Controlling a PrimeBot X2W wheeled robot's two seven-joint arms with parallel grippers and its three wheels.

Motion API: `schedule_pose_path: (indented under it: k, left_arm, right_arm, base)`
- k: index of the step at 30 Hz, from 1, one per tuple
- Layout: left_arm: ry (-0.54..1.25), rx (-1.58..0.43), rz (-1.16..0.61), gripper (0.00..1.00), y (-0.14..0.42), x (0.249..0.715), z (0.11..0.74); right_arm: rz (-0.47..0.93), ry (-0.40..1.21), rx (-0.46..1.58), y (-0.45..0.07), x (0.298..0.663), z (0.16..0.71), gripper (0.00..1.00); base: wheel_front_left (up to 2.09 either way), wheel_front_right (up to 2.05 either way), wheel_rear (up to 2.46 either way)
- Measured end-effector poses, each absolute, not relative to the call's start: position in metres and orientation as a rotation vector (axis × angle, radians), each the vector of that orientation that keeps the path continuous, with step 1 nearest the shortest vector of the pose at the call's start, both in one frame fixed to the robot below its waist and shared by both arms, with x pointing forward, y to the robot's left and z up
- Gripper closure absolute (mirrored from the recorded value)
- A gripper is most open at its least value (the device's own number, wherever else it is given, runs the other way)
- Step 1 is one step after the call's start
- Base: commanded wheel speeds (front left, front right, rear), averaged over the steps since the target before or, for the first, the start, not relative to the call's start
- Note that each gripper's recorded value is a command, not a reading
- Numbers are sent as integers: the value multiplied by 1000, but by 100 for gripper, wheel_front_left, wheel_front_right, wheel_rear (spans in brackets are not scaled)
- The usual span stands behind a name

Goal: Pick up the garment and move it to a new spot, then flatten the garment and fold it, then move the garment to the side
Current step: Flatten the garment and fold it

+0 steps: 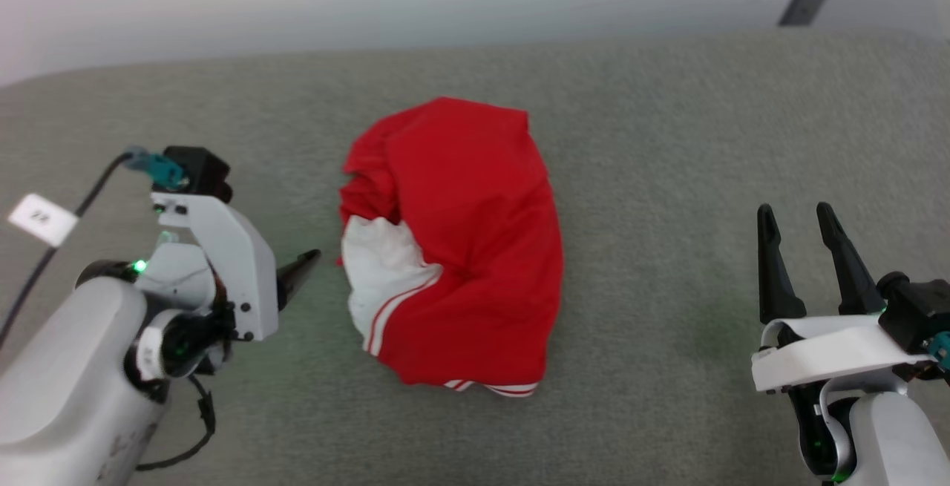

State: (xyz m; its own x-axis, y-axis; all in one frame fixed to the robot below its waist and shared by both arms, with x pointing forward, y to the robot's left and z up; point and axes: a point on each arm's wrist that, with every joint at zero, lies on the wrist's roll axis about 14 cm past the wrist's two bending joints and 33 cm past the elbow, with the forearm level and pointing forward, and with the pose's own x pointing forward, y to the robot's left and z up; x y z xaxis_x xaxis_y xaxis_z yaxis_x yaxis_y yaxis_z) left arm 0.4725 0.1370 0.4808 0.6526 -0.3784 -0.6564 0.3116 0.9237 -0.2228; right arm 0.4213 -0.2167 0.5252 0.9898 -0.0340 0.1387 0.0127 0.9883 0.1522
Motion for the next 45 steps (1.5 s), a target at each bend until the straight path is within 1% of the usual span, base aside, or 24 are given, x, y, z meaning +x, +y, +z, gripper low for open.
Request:
schedule_pose_path:
  k: [4, 11, 19, 20, 21, 22, 23, 28, 33, 38, 45]
  left_arm:
    - [848, -51, -415, 0, 124, 481, 454]
    - [973, -46, -436, 0, 107, 485, 413]
    - [1013, -57, -437, 0, 99, 491, 399]
    - [1017, -58, -436, 18, 99, 491, 398]
    - [1025, -61, -436, 58, 99, 490, 398]
    - [1025, -66, -437, 85, 98, 490, 399]
    - [1030, -76, -434, 100, 97, 489, 399]
    - [1045, -85, -432, 100, 95, 485, 401]
    - [1016, -95, -416, 100, 100, 487, 413]
    - [955, -106, -369, 100, 119, 494, 436]
    - [881, -135, -243, 100, 168, 491, 463]
  right_arm:
    - [-54, -121, 149, -226, 421, 517, 0]
    - [-105, -87, 142, -241, 417, 504, 0]
    - [-124, -69, 140, -246, 415, 497, 0]
    - [-123, -69, 140, -245, 416, 497, 0]
    - [-121, -69, 141, -245, 416, 497, 0]
    - [-120, -69, 140, -244, 417, 497, 0]
    - [-118, -69, 139, -244, 417, 497, 0]
    - [-112, -73, 141, -242, 419, 498, 0]
    - [-102, -80, 146, -238, 420, 501, 0]
    - [-92, -88, 153, -234, 421, 503, 0]
    - [-68, -97, 163, -225, 422, 507, 0]
  base:
    - [0, 0, 0]
    - [0, 0, 0]
    - [0, 0, 0]
    - [0, 0, 0]
    - [0, 0, 0]
    - [0, 0, 0]
    - [0, 0, 0]
    - [0, 0, 0]
    - [0, 0, 0]
    - [0, 0, 0]
    - [0, 0, 0]
